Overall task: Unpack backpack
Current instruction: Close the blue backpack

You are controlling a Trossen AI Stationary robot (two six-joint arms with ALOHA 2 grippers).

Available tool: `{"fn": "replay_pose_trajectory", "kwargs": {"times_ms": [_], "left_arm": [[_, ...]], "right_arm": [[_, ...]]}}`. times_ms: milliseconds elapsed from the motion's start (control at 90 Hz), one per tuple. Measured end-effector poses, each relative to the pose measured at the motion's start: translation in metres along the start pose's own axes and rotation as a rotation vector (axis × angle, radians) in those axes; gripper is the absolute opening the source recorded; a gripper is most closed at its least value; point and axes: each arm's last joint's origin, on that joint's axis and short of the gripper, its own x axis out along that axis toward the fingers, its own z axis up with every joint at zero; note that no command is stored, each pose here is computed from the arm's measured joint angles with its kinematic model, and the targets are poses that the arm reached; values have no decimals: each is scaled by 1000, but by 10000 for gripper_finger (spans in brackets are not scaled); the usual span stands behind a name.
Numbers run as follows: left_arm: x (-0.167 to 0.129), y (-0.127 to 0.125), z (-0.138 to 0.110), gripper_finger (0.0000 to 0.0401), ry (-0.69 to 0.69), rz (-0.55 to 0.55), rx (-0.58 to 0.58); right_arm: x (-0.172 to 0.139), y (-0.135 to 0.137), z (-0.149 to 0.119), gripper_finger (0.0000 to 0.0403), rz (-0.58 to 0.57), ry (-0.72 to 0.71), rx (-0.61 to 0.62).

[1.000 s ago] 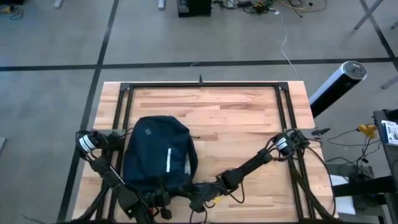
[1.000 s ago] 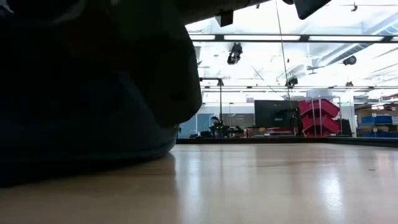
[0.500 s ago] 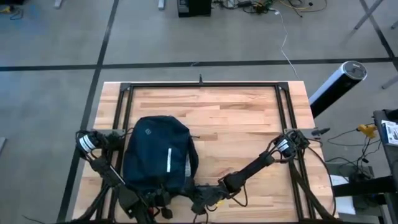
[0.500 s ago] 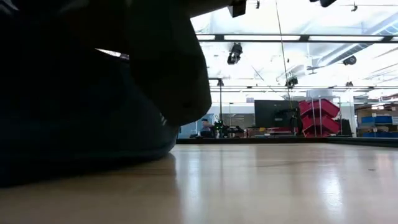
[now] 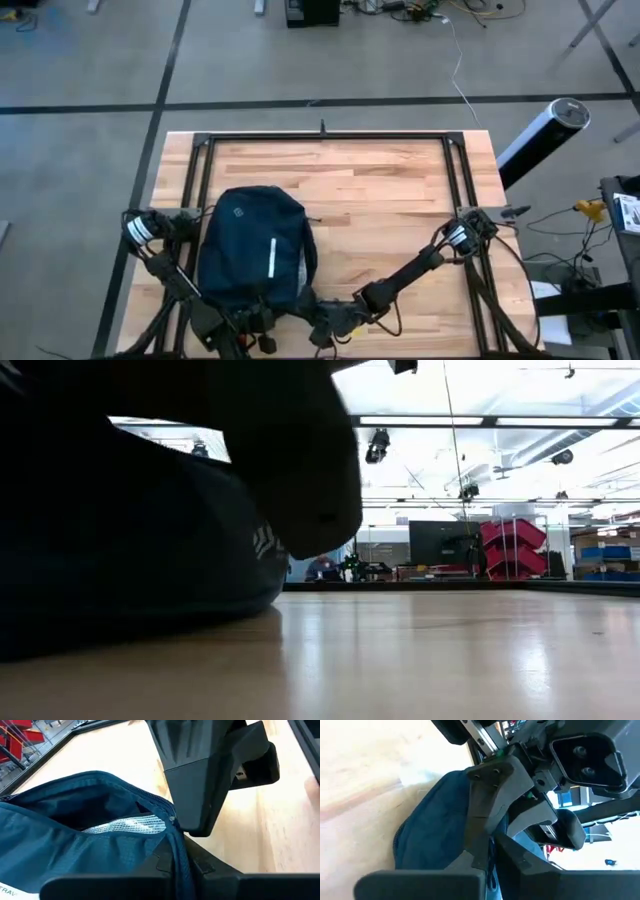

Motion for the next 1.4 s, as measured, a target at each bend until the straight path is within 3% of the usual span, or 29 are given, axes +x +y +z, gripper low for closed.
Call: {"fn": "replay_pose_trajectory", "kwargs": {"times_ms": [244,489,800,989,1400], "left_arm": [[-4,-2,-1,0,-9,-10,8],[-10,-5,-4,1,-10,-30,18],[-18,-8,-7,1,-25,-46,28],[-19,-9,-7,1,-35,-48,21],[-15,-12,-14,0,-27,-38,43]], "right_arm": [[-11,-9,-2,1,67,33,122],[-20,-12,-5,0,150,70,161],[-19,-19,-30,0,275,177,302],[-28,-28,-23,0,322,117,342],[-59,-50,-31,1,424,263,248]]}}
